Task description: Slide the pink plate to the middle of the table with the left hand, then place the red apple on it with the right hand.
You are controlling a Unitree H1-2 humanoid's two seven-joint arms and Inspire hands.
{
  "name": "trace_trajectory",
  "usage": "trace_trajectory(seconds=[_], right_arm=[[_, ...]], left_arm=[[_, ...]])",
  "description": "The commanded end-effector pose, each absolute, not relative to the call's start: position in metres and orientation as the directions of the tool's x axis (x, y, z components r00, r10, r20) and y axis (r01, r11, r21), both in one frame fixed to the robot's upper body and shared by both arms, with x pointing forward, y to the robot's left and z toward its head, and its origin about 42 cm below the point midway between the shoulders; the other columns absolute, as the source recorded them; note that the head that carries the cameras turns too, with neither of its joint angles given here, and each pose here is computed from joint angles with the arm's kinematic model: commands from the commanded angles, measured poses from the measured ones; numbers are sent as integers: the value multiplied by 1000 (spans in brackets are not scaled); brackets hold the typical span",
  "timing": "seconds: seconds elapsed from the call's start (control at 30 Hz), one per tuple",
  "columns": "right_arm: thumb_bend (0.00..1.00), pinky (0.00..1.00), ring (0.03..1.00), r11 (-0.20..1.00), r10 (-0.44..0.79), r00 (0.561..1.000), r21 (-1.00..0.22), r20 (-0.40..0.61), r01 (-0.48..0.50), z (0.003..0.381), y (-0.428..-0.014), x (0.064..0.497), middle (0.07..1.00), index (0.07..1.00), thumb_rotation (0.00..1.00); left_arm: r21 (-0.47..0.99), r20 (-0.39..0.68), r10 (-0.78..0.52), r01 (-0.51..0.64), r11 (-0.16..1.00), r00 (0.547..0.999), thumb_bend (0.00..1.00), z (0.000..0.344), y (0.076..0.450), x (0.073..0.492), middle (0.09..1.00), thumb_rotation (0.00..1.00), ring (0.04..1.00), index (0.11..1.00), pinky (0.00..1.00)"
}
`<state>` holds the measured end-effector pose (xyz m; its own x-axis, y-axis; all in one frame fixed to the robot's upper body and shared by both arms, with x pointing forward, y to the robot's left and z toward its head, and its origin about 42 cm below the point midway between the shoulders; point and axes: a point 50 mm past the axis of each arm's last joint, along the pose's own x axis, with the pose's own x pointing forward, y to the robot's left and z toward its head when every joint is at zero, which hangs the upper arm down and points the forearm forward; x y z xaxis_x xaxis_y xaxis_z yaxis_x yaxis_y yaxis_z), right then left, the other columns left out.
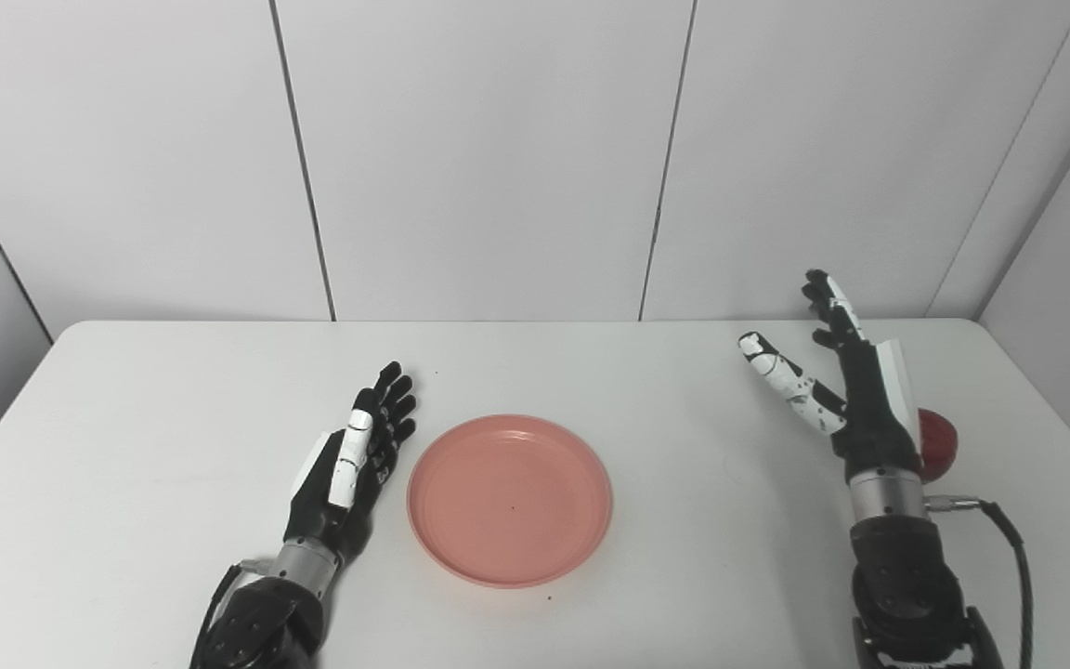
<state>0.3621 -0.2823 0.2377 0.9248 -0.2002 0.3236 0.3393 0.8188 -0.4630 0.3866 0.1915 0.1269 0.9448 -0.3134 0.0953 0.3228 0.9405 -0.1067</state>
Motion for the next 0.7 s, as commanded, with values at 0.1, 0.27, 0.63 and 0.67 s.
trace_trajectory(seconds=[0.1,0.27,0.63,0.67], right_arm=[[743,811,863,777,-194,912,-512,361,367,261,-285,366,864,895,548],[774,796,863,675,-206,912,-623,355,395,269,-294,367,874,881,512],[802,733,840,518,-314,882,-715,352,470,284,-326,364,877,885,378],[816,725,840,506,-320,880,-722,352,472,285,-329,364,882,886,371]], left_arm=[[-91,183,-327,347,933,927,709,147,185,394,1000,1000,1000,1000,1000],[-105,191,-325,349,931,926,715,146,186,394,1000,1000,1000,1000,1000],[-124,224,-327,359,925,918,729,141,197,397,1000,1000,1000,1000,1000],[-125,226,-327,360,925,918,741,141,197,398,1000,1000,1000,1000,1000]])
